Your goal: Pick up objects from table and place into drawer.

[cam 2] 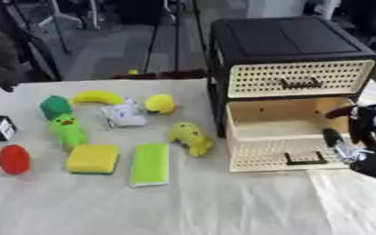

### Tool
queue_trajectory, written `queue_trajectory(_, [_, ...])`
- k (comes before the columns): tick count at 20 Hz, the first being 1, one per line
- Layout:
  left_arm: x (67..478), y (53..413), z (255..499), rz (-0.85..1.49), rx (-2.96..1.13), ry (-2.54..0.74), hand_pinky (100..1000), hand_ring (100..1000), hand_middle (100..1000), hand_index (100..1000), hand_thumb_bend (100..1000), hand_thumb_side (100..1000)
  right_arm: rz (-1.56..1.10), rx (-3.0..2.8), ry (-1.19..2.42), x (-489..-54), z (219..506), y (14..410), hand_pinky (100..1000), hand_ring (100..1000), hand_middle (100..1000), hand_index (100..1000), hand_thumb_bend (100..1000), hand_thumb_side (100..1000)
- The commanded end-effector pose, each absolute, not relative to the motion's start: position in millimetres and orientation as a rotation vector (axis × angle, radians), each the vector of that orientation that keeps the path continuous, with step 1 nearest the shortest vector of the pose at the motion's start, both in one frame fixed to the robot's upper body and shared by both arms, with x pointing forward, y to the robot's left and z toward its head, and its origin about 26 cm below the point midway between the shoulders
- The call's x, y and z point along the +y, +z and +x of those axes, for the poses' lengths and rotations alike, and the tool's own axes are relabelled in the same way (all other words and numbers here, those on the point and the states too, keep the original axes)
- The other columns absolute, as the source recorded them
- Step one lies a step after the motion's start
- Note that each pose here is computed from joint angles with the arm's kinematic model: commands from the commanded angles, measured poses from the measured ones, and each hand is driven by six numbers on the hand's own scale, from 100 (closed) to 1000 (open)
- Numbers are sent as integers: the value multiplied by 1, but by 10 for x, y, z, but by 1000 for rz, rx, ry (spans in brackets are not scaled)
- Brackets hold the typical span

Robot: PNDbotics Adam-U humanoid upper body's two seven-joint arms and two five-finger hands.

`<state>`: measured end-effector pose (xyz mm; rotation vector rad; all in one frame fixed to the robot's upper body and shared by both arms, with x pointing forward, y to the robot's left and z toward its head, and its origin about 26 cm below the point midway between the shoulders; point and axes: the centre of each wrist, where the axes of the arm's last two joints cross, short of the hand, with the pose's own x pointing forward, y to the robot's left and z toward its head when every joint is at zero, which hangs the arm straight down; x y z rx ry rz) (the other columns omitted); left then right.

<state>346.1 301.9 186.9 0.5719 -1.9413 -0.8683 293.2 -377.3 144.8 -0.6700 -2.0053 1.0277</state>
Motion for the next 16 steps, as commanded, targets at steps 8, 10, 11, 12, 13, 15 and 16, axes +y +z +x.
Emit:
queue_trajectory(8, [3008, 1921, 3876, 781, -1542, -1499, 655, 686, 701, 800, 842, 649, -607, -2116, 1013, -3741, 2922, 1730, 100, 151, 260, 745, 258, 689])
queue_trajectory(10, [2968, 1891, 3966, 773, -1461, -1575, 665, 694, 706, 804, 903, 577, -597, -2118, 1014, -3735, 2923, 1731, 100, 150, 259, 746, 256, 688])
queue_trajectory(11, [2948, 1861, 4014, 755, -1425, -1596, 665, 693, 704, 805, 913, 554, -593, -2118, 1014, -3733, 2923, 1729, 100, 150, 259, 746, 255, 688])
queue_trajectory(12, [2932, 1840, 4057, 743, -1395, -1609, 666, 693, 703, 804, 916, 542, -590, -2118, 1013, -3731, 2922, 1726, 100, 150, 259, 746, 255, 689])
queue_trajectory(13, [2915, 1825, 4096, 741, -1368, -1619, 668, 690, 694, 798, 906, 510, -587, -2117, 1013, -3729, 2922, 1723, 100, 149, 259, 746, 254, 689])
queue_trajectory(15, [2861, 1775, 4174, 733, -1314, -1639, 665, 683, 687, 790, 881, 481, -580, -2117, 1015, -3723, 2922, 1717, 100, 149, 258, 747, 253, 690])
queue_trajectory(16, [2831, 1748, 4213, 726, -1289, -1652, 667, 684, 688, 790, 873, 474, -577, -2116, 1016, -3721, 2923, 1715, 100, 149, 258, 747, 253, 689])
